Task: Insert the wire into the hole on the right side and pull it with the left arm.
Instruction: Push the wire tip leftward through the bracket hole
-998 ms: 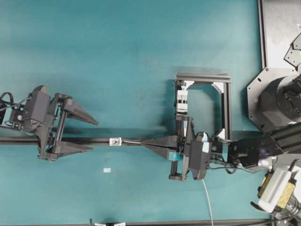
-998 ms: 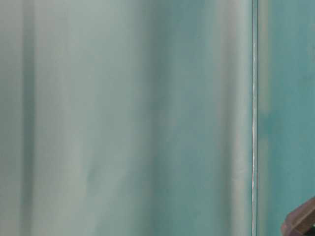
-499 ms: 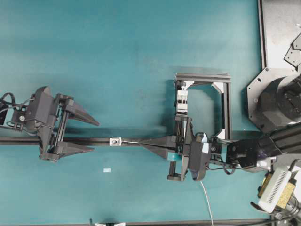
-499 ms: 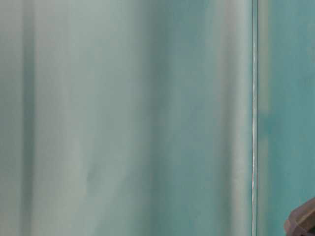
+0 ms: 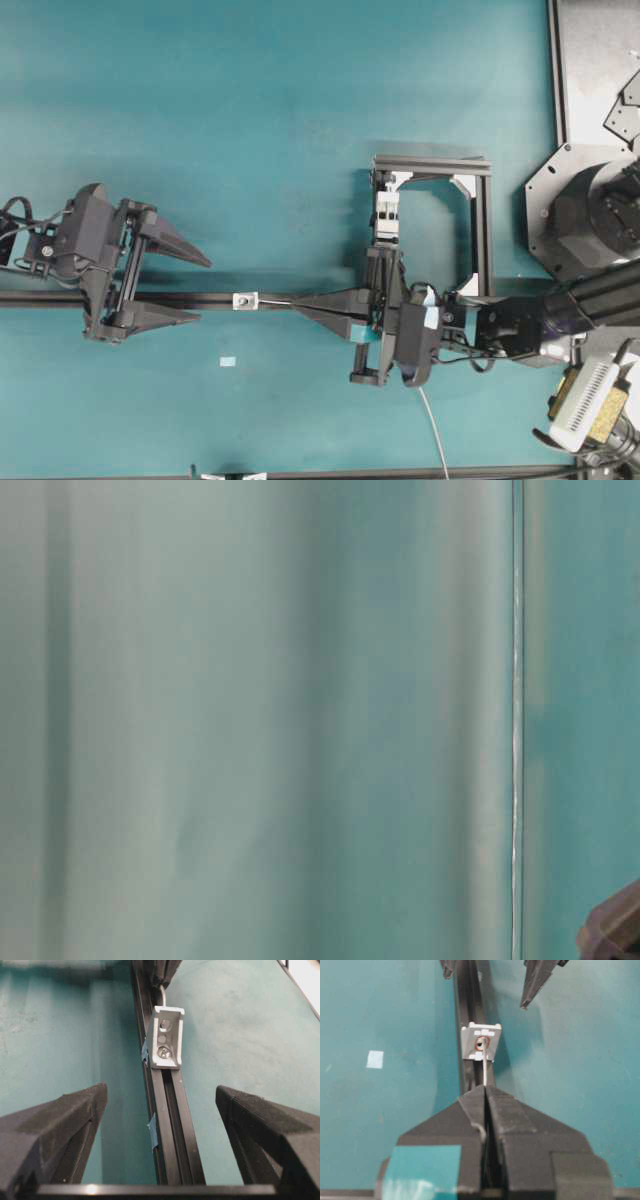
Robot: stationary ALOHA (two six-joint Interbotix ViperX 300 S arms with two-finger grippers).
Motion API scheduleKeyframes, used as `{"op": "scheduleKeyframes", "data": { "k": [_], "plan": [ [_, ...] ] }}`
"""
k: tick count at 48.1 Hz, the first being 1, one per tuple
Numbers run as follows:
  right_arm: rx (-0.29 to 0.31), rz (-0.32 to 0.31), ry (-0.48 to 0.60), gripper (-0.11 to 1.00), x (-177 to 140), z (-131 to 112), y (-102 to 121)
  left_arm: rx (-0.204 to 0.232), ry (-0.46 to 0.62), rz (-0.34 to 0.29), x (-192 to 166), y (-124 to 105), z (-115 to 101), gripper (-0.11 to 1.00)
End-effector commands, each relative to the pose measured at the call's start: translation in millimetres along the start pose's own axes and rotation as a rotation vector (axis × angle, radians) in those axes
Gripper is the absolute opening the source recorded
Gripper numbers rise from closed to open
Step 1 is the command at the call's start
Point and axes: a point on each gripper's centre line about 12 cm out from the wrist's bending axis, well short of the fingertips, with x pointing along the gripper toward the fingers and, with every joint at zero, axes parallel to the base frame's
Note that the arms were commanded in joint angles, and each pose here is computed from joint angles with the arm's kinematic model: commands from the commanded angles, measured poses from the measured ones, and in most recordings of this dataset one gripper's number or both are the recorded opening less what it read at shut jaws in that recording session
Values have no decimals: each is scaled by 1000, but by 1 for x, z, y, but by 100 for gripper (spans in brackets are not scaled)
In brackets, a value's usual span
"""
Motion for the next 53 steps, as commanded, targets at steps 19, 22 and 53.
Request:
{"op": "scheduleKeyframes", "data": {
  "k": [19,22,53],
  "plan": [
    [28,-33,-15,1,16,8,-4,0,-26,-10,2,-3,7,72],
    [27,-36,-15,1,17,8,-5,0,-28,-9,2,-3,8,72],
    [29,-8,-20,1,36,14,1,0,-31,-10,3,-3,9,72]
  ]
}}
